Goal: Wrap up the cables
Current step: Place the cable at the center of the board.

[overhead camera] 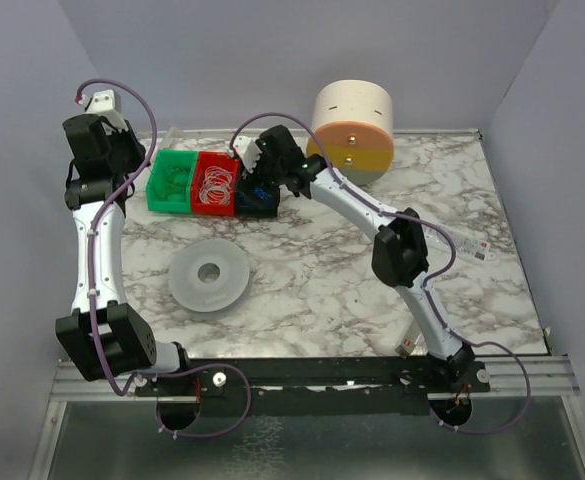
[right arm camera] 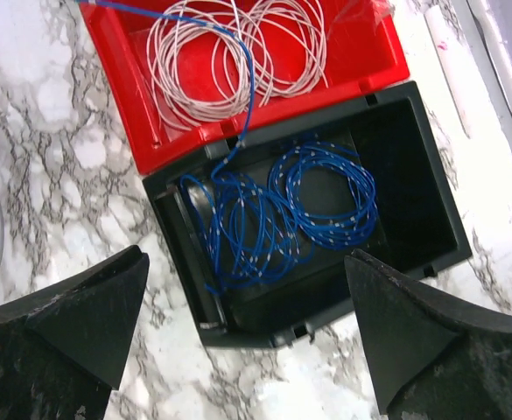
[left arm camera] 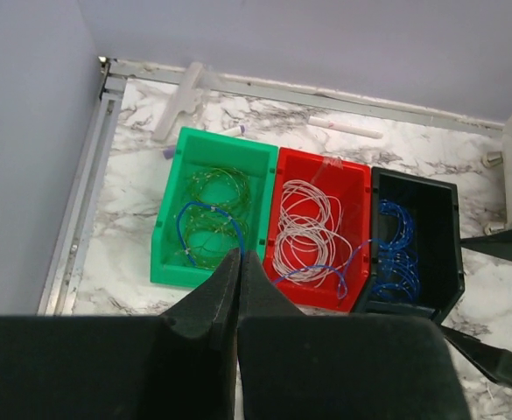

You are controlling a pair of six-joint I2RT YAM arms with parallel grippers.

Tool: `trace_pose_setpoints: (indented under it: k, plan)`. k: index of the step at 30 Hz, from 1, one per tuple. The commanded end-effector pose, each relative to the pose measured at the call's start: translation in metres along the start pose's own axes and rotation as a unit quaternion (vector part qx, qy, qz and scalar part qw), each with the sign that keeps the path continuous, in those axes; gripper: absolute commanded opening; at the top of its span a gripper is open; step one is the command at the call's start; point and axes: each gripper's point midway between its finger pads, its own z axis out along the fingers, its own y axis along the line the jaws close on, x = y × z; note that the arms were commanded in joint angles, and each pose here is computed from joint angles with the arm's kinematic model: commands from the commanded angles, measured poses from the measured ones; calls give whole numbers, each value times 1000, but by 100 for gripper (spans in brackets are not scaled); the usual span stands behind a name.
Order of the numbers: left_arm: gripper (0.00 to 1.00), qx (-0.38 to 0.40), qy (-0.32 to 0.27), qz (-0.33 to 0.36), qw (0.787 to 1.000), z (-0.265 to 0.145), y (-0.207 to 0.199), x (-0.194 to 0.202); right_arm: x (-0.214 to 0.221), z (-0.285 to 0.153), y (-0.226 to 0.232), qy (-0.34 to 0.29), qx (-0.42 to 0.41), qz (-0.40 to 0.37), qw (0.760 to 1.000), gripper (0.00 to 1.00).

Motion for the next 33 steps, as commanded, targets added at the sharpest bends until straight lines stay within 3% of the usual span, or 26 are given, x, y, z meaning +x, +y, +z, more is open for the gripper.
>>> trace_pose_setpoints:
  k: [1,10,15,18,26,29,31,33]
  plan:
    - [0,38,-25,-6,999,-11,-14,-9,-5,23,-14,-16,42,-3,999,100]
    - [0,38,-31,-14,999,-14,-11,-8,27,50,-3,10,30,1,1000,92]
    - [0,40,-32,-19,999,-14,-11,-9,39,60,1,17,26,6,999,81]
    - [0,41,-32,-20,998,-13,-11,-9,40,63,2,17,21,4,1000,63]
    - [0,44,-32,-23,998,-12,-12,-8,43,71,2,16,22,-5,1000,61]
    - [0,44,-33,-23,998,-12,-11,-8,45,74,2,16,21,-2,1000,49]
    - [0,44,-32,-25,998,-12,-12,-8,45,76,2,15,23,-2,1000,32]
    - [0,46,-33,-24,998,-12,-12,-8,44,77,2,14,22,-2,1000,22]
